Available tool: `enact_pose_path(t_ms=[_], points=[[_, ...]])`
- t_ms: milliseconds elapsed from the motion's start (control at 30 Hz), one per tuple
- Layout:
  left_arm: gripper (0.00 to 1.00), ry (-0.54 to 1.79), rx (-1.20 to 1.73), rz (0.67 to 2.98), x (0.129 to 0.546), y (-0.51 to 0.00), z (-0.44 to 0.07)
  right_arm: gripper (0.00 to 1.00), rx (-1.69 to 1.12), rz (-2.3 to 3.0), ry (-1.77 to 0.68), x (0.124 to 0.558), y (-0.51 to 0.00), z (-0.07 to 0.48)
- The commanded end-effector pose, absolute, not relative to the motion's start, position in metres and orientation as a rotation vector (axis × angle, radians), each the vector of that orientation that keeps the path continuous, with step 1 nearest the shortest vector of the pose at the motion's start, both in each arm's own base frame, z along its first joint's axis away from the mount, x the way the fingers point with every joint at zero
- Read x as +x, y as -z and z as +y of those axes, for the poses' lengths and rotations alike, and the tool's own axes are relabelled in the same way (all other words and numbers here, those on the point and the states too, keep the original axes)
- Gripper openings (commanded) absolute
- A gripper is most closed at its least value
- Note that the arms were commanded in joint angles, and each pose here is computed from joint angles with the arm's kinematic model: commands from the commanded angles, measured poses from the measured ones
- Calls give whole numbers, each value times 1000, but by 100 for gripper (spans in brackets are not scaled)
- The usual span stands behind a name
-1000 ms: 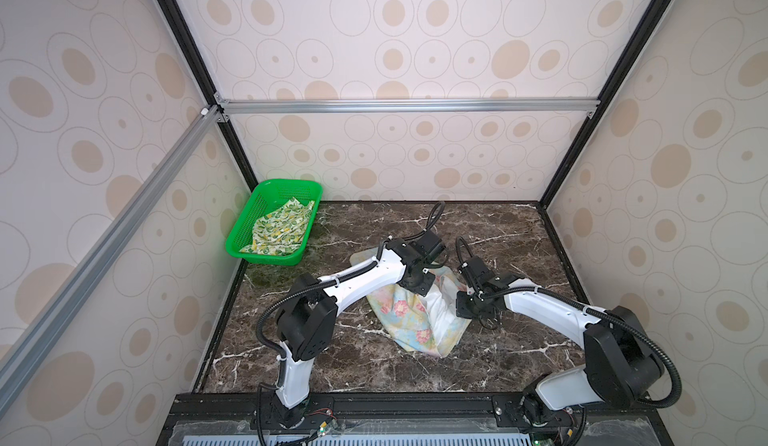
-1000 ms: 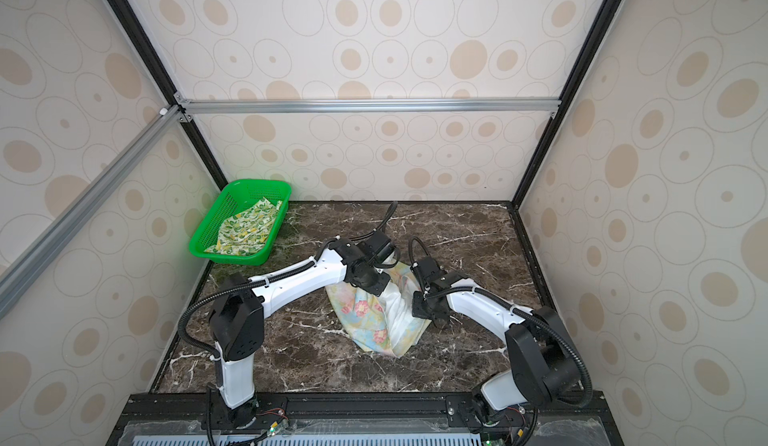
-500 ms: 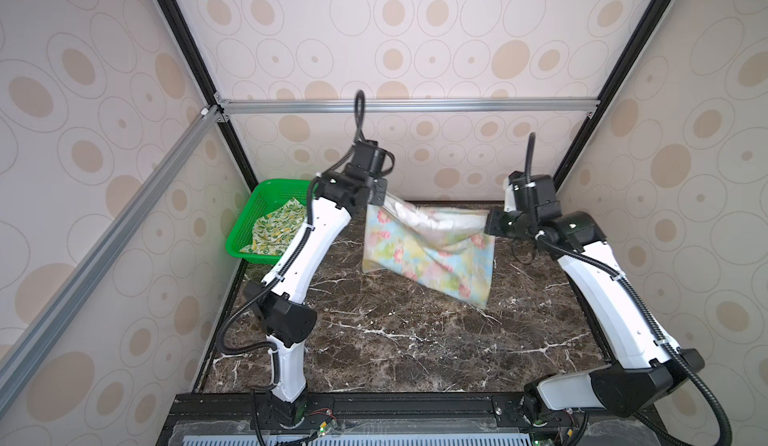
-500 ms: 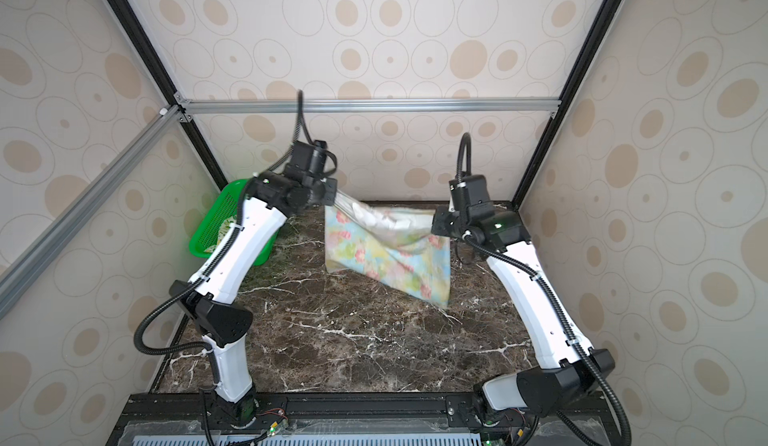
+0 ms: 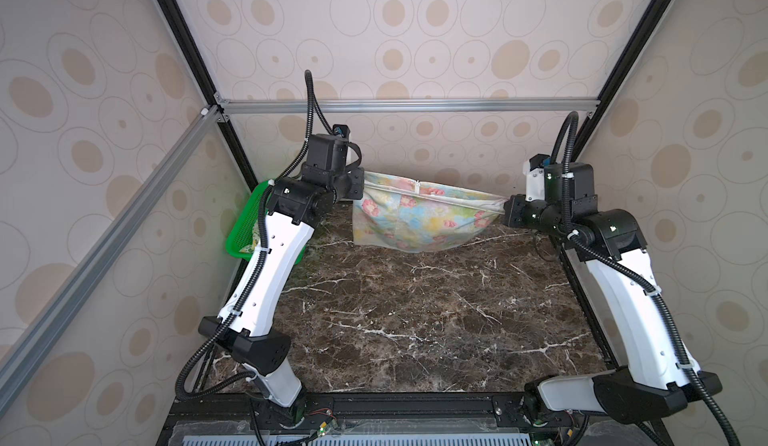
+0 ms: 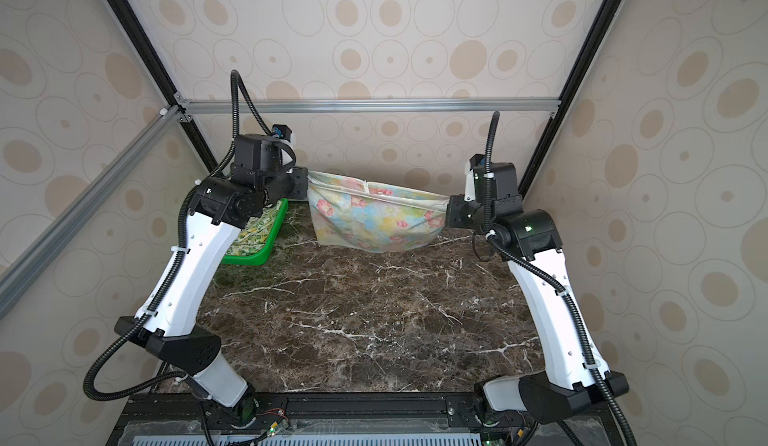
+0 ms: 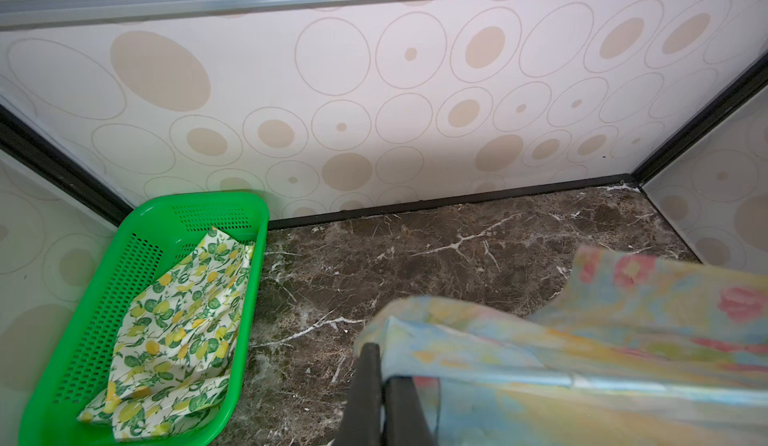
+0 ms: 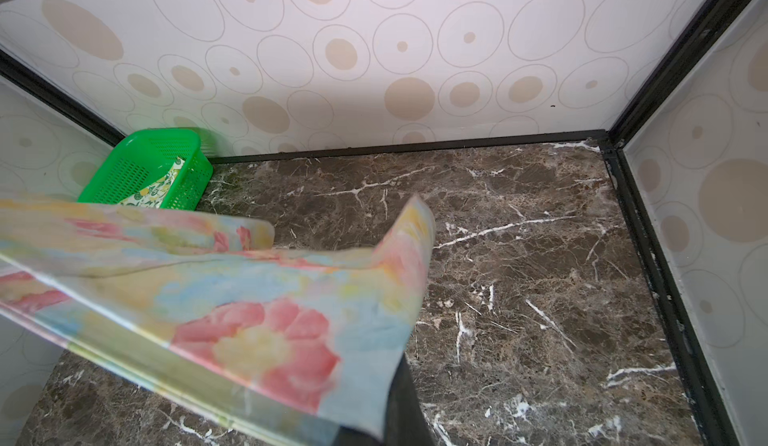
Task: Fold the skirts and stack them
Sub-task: 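Lift the floral skirt high with both grippers and carry it farther away, then lay the skirt down flat, dragging both grippers back toward the robot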
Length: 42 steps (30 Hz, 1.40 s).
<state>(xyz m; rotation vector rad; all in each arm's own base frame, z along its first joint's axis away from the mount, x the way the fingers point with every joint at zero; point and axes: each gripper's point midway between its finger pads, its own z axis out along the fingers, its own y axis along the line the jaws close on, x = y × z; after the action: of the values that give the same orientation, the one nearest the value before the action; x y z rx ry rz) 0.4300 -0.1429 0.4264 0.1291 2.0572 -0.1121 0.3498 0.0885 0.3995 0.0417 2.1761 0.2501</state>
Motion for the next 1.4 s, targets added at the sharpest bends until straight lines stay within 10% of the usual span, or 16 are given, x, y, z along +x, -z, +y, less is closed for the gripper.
enact_pose_path(t_ms=[0, 367, 667, 1367], points=[[0, -11, 33, 2022, 457, -432, -106, 0, 119, 2255, -119, 361, -377, 59], [0, 51, 11, 1952, 546, -420, -102, 0, 129, 2243, -130, 450, -370, 52], [0, 125, 11, 1866, 542, -443, -107, 0, 94, 2209, -152, 464, -382, 58], [0, 434, -113, 2464, 291, -124, -137, 0, 372, 2698, -329, 207, -92, 66]])
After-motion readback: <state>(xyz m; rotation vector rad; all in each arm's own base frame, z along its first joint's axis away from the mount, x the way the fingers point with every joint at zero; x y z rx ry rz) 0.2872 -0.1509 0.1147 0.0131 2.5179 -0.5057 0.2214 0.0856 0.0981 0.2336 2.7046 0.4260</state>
